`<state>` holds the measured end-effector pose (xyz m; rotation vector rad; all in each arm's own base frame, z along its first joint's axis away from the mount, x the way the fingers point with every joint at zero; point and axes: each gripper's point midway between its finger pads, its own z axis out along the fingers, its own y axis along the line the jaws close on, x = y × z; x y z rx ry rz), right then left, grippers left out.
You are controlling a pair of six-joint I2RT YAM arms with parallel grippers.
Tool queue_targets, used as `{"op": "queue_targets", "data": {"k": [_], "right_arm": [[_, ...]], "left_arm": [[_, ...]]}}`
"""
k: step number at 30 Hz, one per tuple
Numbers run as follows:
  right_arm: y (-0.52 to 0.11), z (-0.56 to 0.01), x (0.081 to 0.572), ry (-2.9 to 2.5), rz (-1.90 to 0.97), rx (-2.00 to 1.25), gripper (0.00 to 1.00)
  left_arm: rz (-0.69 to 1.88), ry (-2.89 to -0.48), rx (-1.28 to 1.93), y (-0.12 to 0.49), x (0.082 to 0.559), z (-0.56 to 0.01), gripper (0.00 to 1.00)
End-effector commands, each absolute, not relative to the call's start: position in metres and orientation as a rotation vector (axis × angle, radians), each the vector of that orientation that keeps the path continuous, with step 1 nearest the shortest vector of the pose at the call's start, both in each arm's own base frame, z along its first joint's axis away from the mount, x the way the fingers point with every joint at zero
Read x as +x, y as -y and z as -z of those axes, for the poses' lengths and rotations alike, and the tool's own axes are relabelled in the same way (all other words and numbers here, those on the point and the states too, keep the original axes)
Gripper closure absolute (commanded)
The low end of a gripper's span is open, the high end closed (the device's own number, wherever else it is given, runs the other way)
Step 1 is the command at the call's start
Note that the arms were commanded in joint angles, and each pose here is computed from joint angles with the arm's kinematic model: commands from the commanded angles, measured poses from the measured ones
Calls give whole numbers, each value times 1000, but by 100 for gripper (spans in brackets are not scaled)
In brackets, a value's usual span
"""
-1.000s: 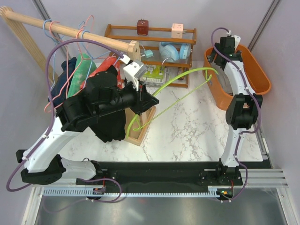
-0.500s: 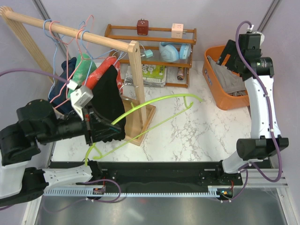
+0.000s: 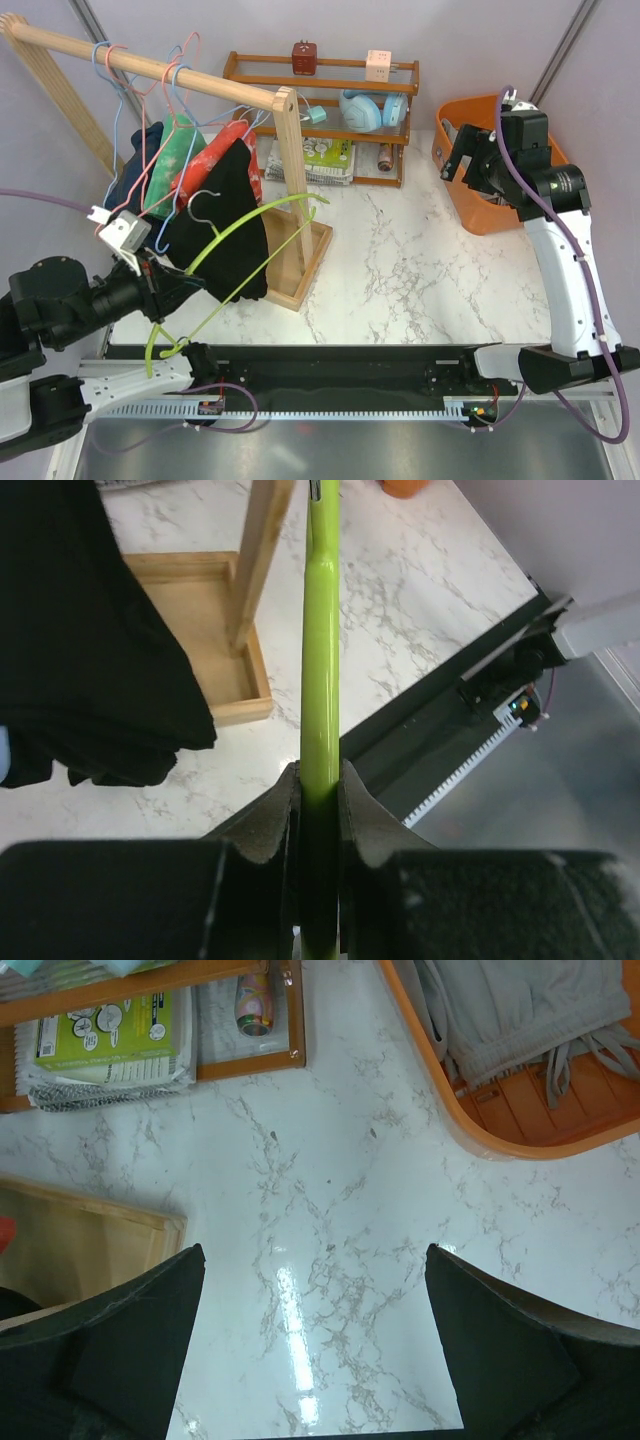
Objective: Remove the trousers from the hanger
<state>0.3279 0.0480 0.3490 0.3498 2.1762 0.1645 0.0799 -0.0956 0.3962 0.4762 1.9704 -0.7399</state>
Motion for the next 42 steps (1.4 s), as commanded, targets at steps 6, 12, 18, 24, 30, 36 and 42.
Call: {"op": "queue_targets", "data": {"k": [6, 12, 18, 24, 30, 36, 42], "right_arm": [[-54, -346, 314, -2176, -198, 282, 2], [-53, -345, 306, -2167, -196, 259, 2], [-58, -337, 304, -2186, -213, 240, 2], [-61, -337, 302, -2185, -215, 219, 2], [-63, -344, 303, -2165, -234, 219, 2], [-65, -351, 302, -2151, -248, 215, 2], [-66, -354, 303, -2147, -254, 207, 2]], "left_arm": [[613, -2016, 344, 36, 69, -364, 98], [583, -1916, 309, 6, 66, -371, 98], [535, -1857, 260, -17, 67, -370, 98], [539, -1780, 117, -43, 67, -382, 98], [555, -1773, 132, 1, 92, -397, 98], [567, -1724, 139, 35, 114, -427, 98], [572, -1644, 104, 48, 129, -456, 98]]}}
